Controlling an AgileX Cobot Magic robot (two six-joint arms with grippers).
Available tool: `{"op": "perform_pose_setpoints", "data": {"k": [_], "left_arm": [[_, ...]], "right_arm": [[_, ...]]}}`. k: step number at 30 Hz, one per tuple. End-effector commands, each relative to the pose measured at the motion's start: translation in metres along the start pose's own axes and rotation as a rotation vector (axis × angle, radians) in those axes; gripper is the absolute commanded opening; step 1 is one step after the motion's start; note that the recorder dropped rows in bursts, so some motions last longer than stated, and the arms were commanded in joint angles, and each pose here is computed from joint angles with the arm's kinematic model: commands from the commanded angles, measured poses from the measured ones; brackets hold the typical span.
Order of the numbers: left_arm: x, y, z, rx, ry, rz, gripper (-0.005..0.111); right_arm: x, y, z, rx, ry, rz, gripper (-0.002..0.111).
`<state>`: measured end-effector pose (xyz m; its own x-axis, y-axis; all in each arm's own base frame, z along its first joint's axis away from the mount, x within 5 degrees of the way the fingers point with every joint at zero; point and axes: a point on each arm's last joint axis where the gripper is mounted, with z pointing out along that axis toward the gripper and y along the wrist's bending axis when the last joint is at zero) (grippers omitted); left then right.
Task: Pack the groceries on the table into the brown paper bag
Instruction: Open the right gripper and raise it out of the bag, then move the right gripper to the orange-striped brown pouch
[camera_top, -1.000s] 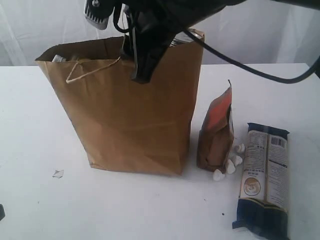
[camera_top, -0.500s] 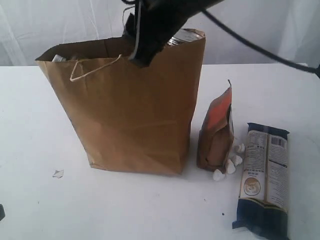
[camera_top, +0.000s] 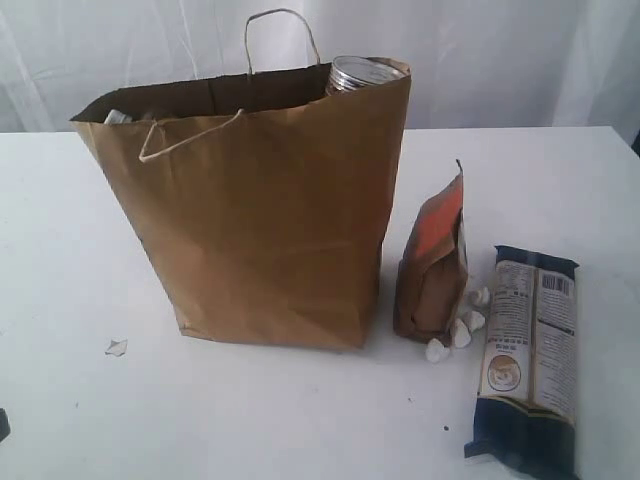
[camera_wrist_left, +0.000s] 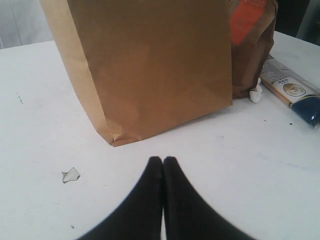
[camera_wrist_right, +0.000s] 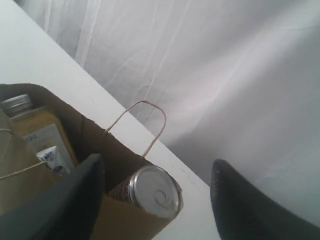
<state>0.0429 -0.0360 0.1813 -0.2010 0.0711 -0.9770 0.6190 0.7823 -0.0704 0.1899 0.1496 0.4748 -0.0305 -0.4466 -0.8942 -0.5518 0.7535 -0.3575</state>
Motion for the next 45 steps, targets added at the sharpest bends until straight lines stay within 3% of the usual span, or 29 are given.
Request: {"op": "perform_pose_setpoints", "data": {"k": [1,10,17,30,42,45], "left_arm": [[0.001,0.000,0.000,0.003,0.001,-0.008,0.000],[0.001,0.000,0.000,0.003,0.001,-0.008,0.000],[0.001,0.000,0.000,0.003,0.001,-0.008,0.000],[0.001,0.000,0.000,0.003,0.001,-0.008,0.000],[0.001,0.000,0.000,0.003,0.001,-0.008,0.000],[0.001,0.000,0.000,0.003,0.001,-0.008,0.000]], "right_arm": [[0.010,-0.011,-0.039,0.063,-0.003,0.153,0.058],[0.062,-0.022,-0.087,0.239,0.141,0.471,0.058],[0.098,-0.011,-0.079,0.285,0.254,0.599,0.058],[0.135,-0.004,-0.013,0.444,0.419,0.690,0.058],[0.168,-0.004,0.065,0.387,0.519,0.730,0.058],[0.175,0.004,0.084,0.321,0.523,0.715,0.058]]}}
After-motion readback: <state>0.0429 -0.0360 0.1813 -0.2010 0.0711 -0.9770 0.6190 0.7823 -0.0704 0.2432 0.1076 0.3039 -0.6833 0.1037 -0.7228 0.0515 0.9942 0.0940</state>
